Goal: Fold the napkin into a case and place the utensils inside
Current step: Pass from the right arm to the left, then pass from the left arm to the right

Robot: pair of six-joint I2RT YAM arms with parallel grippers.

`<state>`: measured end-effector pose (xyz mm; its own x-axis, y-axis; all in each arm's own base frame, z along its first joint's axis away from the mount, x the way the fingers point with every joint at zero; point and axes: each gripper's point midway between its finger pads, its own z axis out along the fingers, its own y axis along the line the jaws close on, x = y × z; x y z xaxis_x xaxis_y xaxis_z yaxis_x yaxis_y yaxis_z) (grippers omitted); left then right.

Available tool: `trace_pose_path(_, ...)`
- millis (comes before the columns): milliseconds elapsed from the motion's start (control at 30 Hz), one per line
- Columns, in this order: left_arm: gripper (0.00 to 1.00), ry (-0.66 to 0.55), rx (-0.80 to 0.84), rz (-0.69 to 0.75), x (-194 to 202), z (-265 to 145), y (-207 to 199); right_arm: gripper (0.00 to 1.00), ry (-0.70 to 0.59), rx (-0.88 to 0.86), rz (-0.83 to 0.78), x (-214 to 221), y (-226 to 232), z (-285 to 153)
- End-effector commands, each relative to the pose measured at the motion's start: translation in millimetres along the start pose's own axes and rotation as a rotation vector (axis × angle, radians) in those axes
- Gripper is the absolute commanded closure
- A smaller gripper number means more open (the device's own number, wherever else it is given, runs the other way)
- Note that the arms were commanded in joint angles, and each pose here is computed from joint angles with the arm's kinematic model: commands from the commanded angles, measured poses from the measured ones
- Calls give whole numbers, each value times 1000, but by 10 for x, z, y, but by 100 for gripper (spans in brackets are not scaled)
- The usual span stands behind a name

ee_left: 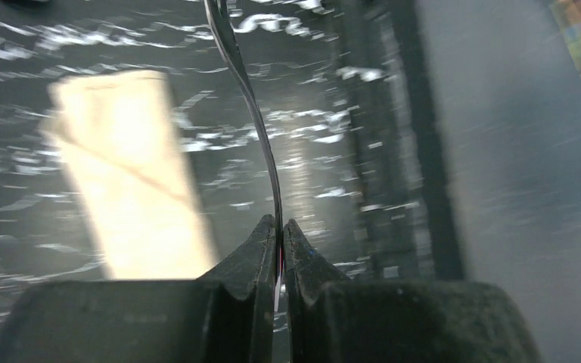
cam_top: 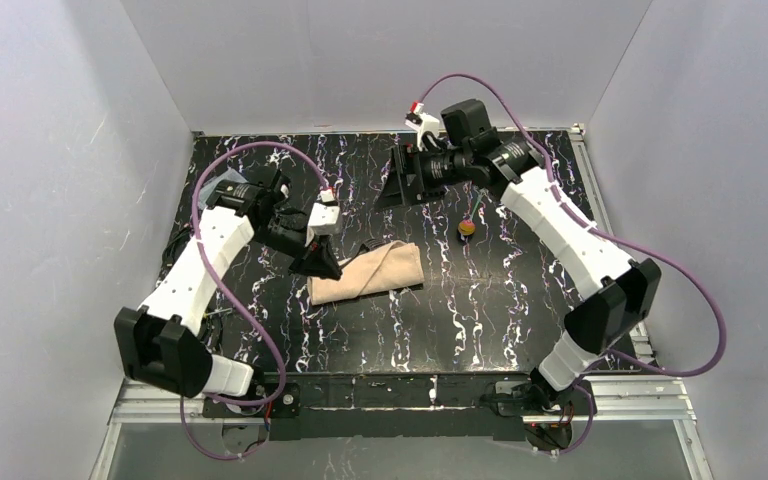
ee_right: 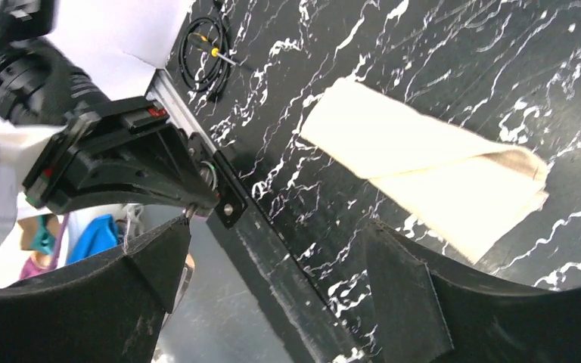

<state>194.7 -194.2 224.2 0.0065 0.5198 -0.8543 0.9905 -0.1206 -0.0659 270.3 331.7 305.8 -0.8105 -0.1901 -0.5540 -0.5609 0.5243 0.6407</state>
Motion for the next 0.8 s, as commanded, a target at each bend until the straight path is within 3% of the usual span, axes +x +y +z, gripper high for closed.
trace_pose_path(0, 100, -174, 209, -495, -345, -42, -516, 8, -187, -69, -222, -220, 256, -221)
trace_pose_path(133, 100, -245, 289, -658, -506, -78, -547, 10, -289, -218, -379, -256, 636, -474)
trace_pose_path(267, 100, -282, 332, -788, -582, -76, -522, 13, -252, -329, -437, -73, 800, -554)
trace_pose_path(467, 100, -284, 344, -845, -610, -83, -512, 24, -201, -357, -399, 46, 706, -415)
trace_pose_path(767, 100, -283, 342, -849, -609, -92, -552, 32, -148, -376, -353, 83, 665, -250)
